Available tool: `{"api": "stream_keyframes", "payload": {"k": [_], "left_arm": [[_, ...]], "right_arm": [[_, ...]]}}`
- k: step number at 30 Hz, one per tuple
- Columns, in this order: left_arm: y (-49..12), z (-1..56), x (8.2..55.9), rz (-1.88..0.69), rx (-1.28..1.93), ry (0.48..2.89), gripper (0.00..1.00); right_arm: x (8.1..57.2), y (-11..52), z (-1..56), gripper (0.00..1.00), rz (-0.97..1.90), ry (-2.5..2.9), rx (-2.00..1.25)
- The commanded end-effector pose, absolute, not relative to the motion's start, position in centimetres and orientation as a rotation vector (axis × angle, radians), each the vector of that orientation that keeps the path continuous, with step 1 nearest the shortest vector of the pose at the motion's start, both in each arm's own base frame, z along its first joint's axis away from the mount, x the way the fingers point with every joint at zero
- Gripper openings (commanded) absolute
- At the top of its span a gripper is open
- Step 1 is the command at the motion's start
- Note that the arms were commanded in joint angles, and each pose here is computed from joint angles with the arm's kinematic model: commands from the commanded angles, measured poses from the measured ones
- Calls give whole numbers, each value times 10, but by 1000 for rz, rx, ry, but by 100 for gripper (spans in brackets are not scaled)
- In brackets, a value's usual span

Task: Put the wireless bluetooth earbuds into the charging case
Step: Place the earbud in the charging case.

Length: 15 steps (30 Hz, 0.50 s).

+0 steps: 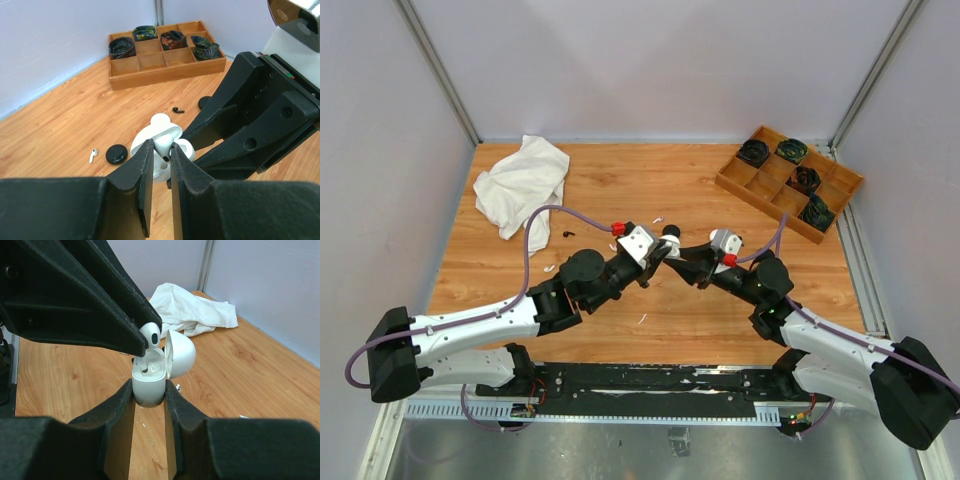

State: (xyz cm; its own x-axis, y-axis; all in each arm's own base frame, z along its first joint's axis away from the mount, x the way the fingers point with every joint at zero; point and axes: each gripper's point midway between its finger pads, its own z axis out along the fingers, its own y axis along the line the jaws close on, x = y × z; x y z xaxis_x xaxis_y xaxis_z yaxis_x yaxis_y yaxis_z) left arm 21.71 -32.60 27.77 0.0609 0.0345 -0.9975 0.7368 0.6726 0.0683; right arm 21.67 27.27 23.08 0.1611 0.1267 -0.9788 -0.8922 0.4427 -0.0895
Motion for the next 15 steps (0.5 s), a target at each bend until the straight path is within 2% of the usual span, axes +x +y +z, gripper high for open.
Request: {"api": "stream_keyframes", "payload": {"k": [1, 6, 15], "left_arm": [[-327, 280, 215, -582, 713, 1400, 14], [-332, 276, 213, -587, 749, 1405, 15], [-339, 274, 210, -609, 782, 1409, 23]], "right_arm": [[210, 273, 244, 3, 870, 1122, -809], [210, 273, 244, 3, 869, 1122, -808], [209, 273, 244, 3, 871, 1119, -812]]}}
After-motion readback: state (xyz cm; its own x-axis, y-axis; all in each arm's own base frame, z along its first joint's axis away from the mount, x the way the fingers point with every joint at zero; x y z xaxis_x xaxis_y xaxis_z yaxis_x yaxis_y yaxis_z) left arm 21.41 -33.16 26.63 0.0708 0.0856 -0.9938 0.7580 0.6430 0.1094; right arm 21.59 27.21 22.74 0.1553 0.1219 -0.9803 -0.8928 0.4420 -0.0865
